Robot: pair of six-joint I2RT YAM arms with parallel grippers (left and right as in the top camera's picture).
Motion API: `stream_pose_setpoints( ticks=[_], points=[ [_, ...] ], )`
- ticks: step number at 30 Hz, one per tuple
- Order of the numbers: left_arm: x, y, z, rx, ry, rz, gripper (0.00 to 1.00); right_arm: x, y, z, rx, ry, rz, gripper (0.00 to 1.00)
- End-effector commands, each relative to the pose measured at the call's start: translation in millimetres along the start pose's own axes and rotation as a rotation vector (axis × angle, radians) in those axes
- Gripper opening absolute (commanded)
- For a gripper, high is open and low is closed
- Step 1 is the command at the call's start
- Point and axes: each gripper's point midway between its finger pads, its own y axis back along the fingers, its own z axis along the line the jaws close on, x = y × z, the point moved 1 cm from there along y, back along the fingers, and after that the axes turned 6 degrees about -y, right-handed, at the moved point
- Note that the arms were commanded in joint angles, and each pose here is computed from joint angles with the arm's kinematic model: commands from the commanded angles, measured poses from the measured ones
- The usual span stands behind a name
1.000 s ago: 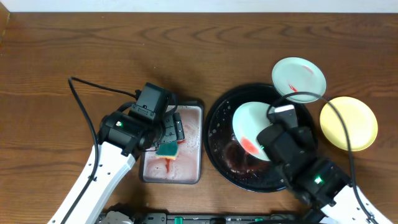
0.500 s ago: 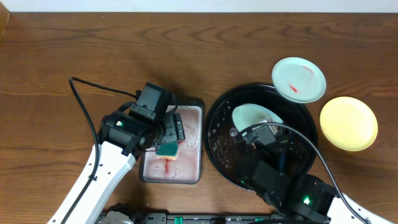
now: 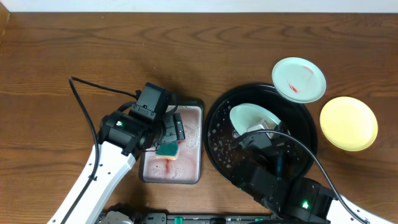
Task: Clean dirty plates on tray and stack at the side
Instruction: 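Tilt the pale green plate upright with the right gripper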
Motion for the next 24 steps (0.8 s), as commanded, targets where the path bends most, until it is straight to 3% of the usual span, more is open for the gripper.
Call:
stream_pose_setpoints(
  ticks=[1, 10, 11, 24],
  points=[
    [-2.1, 1.6, 1.0, -0.004, -0.006, -0.007, 0.85, -8.2, 3.8, -15.6, 0.074, -0.016, -0.027, 0.01],
    [-2.1, 1.6, 1.0, -0.004, -0.006, -0.007, 0.85, -8.1, 3.8, -15.5, 0.074, -0.017, -0.027, 0.01],
    [-2.1, 1.6, 1.0, -0.004, -0.006, -0.007, 0.93, -8.1, 3.8, -15.5, 0.074, -0.017, -0.027, 0.01],
    [-2.1, 1.6, 1.0, -0.004, -0.006, -0.007, 0.93, -7.7, 3.3, -16.1, 0.076, -0.018, -0.025, 0.01]
  ],
)
